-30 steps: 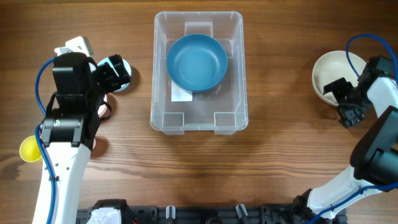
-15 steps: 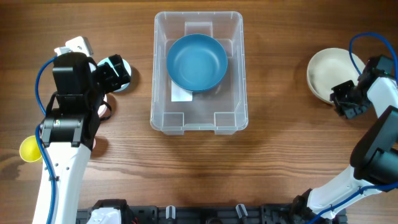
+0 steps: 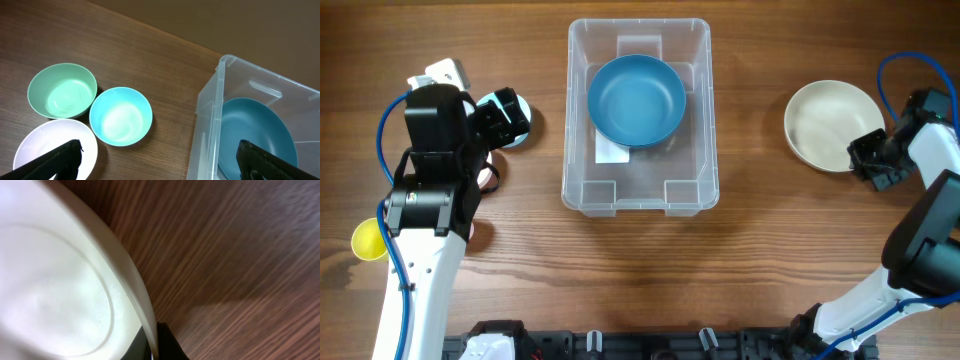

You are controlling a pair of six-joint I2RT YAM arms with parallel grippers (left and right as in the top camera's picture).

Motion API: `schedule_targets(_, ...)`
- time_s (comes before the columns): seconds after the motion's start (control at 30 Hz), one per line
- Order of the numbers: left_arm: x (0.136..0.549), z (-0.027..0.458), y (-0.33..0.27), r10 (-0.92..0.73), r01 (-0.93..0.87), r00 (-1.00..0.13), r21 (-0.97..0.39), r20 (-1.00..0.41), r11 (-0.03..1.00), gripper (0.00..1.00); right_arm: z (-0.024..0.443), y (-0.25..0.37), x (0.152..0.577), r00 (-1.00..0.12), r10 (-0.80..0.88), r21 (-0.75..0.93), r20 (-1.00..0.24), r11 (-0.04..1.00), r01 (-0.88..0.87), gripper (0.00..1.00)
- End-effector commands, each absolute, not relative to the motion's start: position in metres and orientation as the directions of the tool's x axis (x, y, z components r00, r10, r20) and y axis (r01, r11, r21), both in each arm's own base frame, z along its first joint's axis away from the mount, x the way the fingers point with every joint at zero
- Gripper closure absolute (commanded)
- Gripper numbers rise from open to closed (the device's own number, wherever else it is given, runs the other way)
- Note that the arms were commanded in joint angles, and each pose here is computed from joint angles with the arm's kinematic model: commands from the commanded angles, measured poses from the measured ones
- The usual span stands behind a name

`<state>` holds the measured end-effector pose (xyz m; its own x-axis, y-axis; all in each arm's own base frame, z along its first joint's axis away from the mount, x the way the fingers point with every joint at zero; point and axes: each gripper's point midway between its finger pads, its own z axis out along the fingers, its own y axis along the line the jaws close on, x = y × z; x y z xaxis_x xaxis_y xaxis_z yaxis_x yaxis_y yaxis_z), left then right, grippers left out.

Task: Pack container
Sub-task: 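Grasp the cream plate rim with the right gripper, then lift the cream plate and drop it onto the teal plates in bin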

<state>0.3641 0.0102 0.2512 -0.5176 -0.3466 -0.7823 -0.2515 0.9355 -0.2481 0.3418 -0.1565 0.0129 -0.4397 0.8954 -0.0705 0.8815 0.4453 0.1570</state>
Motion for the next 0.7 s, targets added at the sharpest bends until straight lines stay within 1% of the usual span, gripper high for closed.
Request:
schedule_targets(0.0,0.368,0.257,0.013,-0.354,-0.261,-0.503,-0.252,-0.789,0.932,0.00,0.042,-0.138,0.356,-0.524,0.842,0.204,-0.128,0.539,0.817,0.96)
schedule_targets(0.13,0.368,0.257,0.013,-0.354,-0.261,-0.503,-0.252,-0.788,0.932,0.00,0.112,-0.123,0.378,-0.571,0.776,0.283,-0.268,0.630,0.723,0.96)
schedule_targets(0.27,0.368,0.257,0.013,-0.354,-0.261,-0.503,-0.252,-0.788,0.932,0.00,0.192,-0.098,0.394,-0.575,0.703,0.355,-0.420,0.710,0.608,0.96)
schedule_targets(0.33,0.367,0.256,0.013,-0.354,-0.262,-0.506,-0.251,-0.786,0.932,0.00,0.233,-0.075,0.400,-0.587,0.643,0.377,-0.492,0.765,0.522,0.95)
schedule_targets(0.4,0.367,0.257,0.013,-0.354,-0.262,-0.506,-0.251,-0.787,0.932,0.00,0.264,-0.043,0.407,-0.628,0.562,0.388,-0.538,0.827,0.408,0.96)
schedule_targets(0.47,0.367,0.257,0.013,-0.354,-0.262,-0.505,-0.251,-0.787,0.932,0.00,0.287,-0.005,0.413,-0.666,0.474,0.378,-0.576,0.877,0.296,0.96)
schedule_targets(0.53,0.367,0.257,0.013,-0.354,-0.262,-0.506,-0.251,-0.787,0.932,0.01,0.299,0.027,0.418,-0.684,0.407,0.370,-0.605,0.905,0.211,0.96)
schedule_targets(0.6,0.367,0.257,0.013,-0.354,-0.262,-0.506,-0.251,-0.787,0.932,0.00,0.299,0.065,0.422,-0.708,0.323,0.341,-0.628,0.932,0.123,0.96)
schedule_targets(0.67,0.367,0.257,0.013,-0.354,-0.262,-0.506,-0.251,-0.787,0.932,0.00,0.286,0.095,0.426,-0.739,0.260,0.318,-0.621,0.946,0.066,0.96)
